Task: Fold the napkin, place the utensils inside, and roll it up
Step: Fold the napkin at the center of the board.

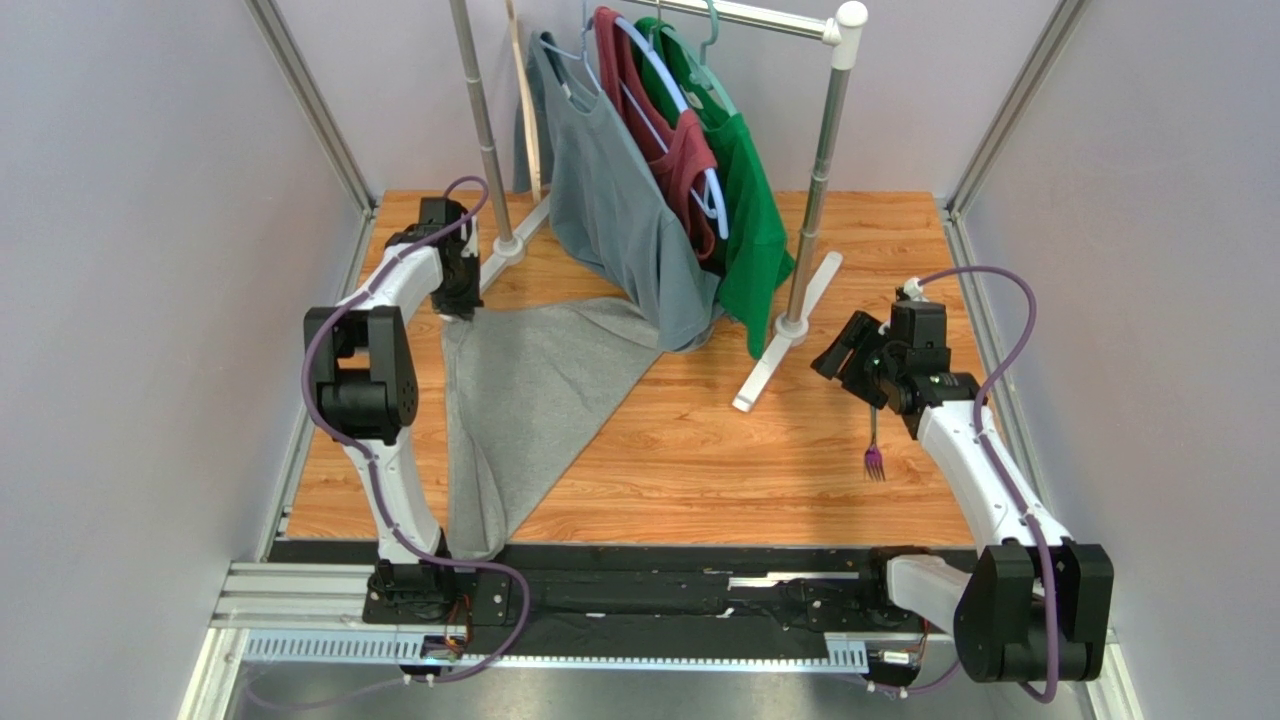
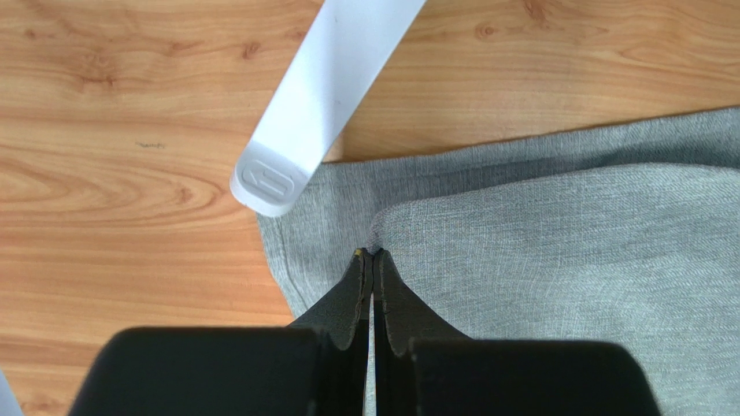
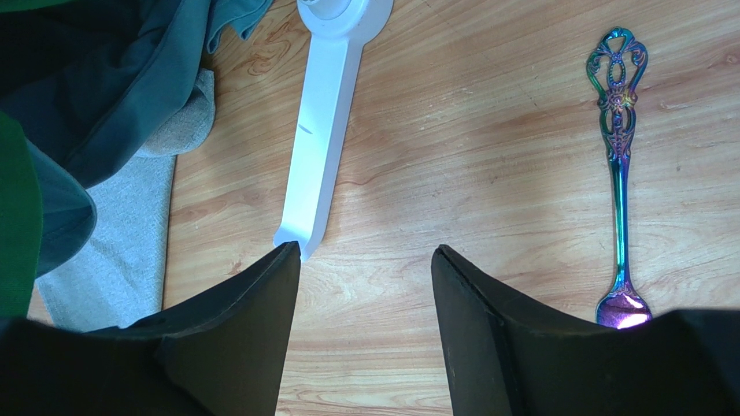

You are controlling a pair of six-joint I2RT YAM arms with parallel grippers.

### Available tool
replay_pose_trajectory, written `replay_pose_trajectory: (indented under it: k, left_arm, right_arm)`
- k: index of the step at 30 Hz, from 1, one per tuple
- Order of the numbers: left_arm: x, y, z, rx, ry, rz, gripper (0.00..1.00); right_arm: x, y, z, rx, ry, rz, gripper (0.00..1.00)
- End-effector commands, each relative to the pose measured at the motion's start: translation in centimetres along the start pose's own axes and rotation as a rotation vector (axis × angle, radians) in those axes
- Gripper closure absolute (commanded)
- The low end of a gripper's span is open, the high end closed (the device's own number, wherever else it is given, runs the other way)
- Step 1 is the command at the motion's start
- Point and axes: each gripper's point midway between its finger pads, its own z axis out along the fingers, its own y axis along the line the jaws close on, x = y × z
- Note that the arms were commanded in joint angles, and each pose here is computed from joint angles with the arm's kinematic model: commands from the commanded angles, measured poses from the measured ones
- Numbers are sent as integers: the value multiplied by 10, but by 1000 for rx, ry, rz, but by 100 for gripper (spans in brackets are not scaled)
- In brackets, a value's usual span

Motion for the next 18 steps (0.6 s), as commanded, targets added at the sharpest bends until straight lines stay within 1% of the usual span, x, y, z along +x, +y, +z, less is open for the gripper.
replay_pose_trajectory:
  k: [1, 7, 18]
  left_arm:
    - [-21, 11, 1, 0, -40, 5, 100]
    - [-17, 14, -1, 16, -30, -24, 100]
    - [-20, 28, -6, -14, -39, -41, 100]
  right_arm:
    - [-19, 12, -3, -42, -54, -21, 39]
    - [-17, 11, 0, -39, -46, -18, 39]
    - [-16, 11, 3, -42, -37, -21, 39]
